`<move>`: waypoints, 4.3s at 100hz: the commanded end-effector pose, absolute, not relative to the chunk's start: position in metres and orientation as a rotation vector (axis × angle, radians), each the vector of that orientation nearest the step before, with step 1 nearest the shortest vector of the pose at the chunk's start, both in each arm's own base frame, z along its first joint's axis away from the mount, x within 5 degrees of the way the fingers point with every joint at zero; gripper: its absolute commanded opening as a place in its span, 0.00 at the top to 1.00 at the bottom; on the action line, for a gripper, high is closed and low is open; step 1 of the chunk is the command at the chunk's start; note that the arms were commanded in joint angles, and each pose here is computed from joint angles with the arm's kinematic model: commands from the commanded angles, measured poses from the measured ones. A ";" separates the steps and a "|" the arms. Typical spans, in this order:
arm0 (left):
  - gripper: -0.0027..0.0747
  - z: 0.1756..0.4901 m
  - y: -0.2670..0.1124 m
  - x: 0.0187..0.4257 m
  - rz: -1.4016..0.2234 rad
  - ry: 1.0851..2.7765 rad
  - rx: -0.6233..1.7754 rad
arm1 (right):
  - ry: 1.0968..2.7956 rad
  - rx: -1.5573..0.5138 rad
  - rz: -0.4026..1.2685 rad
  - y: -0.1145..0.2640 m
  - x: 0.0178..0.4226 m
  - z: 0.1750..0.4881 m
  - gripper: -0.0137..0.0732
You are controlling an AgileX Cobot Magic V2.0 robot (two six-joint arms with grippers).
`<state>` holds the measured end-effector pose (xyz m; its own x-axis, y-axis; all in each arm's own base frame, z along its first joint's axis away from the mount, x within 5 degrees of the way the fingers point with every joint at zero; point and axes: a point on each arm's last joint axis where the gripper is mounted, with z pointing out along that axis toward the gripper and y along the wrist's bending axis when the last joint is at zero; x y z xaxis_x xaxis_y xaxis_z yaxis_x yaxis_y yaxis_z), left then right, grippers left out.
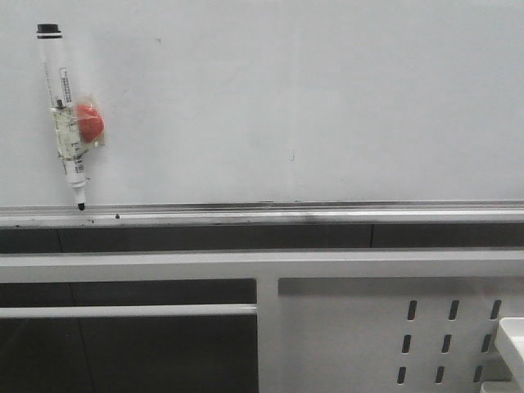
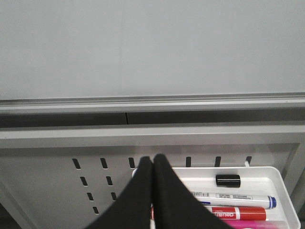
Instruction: Write number 1 on whiteboard
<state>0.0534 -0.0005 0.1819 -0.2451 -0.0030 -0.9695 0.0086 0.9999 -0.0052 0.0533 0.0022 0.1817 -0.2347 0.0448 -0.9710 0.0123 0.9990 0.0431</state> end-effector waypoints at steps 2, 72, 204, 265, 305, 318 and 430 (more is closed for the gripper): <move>0.99 0.176 0.000 0.054 -0.017 1.774 -0.006 | 1.777 0.040 0.017 0.001 0.053 0.180 0.92; 0.99 0.178 -0.001 0.054 -0.029 1.753 -0.014 | 1.652 0.081 0.035 0.000 0.055 0.191 0.92; 0.94 0.308 -0.002 0.052 -0.161 1.292 -0.076 | 1.614 0.177 0.277 0.007 0.075 0.312 0.92; 0.47 0.247 -0.042 0.118 -0.398 1.534 0.111 | 1.907 0.156 0.375 0.017 0.087 0.288 0.92; 0.47 0.211 -0.094 0.148 -0.489 1.564 0.296 | 1.887 0.161 0.368 0.016 0.088 0.290 0.92; 0.47 0.204 -0.105 0.156 -0.508 1.471 0.285 | 1.889 0.161 0.371 0.016 0.088 0.290 0.92; 0.99 0.187 -0.125 0.184 -0.513 1.457 0.243 | 1.907 0.147 0.374 0.017 0.088 0.290 0.92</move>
